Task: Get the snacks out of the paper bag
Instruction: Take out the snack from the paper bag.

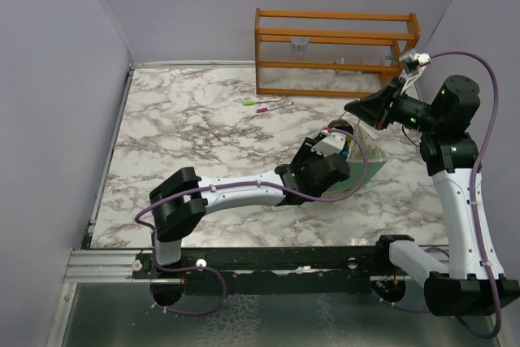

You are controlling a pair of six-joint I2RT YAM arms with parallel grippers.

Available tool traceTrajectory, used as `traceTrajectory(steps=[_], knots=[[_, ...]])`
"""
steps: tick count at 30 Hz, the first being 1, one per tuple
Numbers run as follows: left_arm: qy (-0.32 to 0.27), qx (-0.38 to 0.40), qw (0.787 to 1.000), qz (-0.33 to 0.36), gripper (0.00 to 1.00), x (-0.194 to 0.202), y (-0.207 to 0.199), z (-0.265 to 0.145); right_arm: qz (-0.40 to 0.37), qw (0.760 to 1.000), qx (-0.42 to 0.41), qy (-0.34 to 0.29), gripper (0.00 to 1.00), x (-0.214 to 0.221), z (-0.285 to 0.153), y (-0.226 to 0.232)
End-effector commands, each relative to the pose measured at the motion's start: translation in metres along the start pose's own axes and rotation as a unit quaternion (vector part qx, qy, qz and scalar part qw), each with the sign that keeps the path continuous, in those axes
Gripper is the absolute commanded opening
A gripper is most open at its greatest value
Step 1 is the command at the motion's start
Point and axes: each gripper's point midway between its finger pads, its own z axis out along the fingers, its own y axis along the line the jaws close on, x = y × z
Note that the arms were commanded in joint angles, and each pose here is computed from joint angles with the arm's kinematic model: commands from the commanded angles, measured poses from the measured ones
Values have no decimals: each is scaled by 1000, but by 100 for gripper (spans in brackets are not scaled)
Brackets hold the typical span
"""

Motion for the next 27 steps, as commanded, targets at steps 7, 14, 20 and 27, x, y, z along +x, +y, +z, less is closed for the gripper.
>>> traceTrajectory(steps=[7,14,20,27], knots=[[-11,-74,997,24,36,1,32,28,-45,999,-9,-26,3,-18,-5,15],[-20,-57,998,21,14,-16,33,26,-46,999,-4,-28,3,-17,-6,14],[-23,22,999,0,4,-33,20,8,-44,999,1,-26,3,-14,-4,8],[-49,94,994,-29,0,-55,26,-28,-44,999,15,-25,3,-11,-3,0]])
